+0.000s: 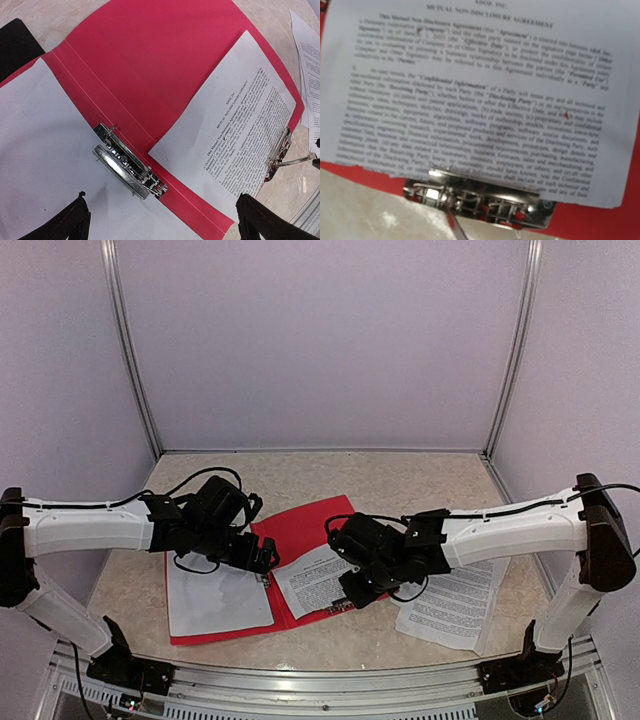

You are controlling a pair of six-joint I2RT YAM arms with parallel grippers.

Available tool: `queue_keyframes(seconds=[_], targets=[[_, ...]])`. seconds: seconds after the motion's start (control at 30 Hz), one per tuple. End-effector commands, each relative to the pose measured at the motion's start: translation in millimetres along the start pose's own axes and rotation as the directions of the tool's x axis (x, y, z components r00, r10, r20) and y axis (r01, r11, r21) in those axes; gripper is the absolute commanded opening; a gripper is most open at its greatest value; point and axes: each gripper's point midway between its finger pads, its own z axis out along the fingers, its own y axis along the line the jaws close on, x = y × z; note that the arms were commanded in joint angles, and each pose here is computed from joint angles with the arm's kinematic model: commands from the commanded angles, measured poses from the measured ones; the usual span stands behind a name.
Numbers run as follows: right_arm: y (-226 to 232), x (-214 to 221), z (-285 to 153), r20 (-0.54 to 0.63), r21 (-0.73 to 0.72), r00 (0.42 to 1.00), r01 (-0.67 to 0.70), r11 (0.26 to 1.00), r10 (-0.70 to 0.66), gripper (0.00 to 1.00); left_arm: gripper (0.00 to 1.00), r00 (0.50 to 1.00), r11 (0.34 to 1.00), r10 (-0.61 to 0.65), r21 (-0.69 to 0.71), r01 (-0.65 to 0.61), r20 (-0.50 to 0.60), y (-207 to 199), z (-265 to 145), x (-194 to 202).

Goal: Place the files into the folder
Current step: Close the spring clip at the center of the board.

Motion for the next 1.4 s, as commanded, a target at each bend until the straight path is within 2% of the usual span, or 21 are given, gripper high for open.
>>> queue_keyframes(seconds=[0.0, 1.0, 1.37], targets=[[-3, 7, 9, -0.031, 0.018, 0.999, -0.012, 1.0, 0.012, 0.24, 0.99, 1.0, 1.0, 0.014, -0.004, -0.014, 0.012, -4, -1, -5], [-12, 13, 14, -0.059, 0.055, 0.998, -0.01, 0.998, 0.013, 0.04, 0.99, 1.0, 0.999, 0.027, -0.033, -0.027, 0.01, 0, -3, -3], [-17, 22, 17, -0.071, 0.07, 0.997, -0.023, 0.997, 0.028, 0.0, 0.99, 0.999, 0.998, 0.05, -0.024, -0.05, 0.016, -5, -4, -3]])
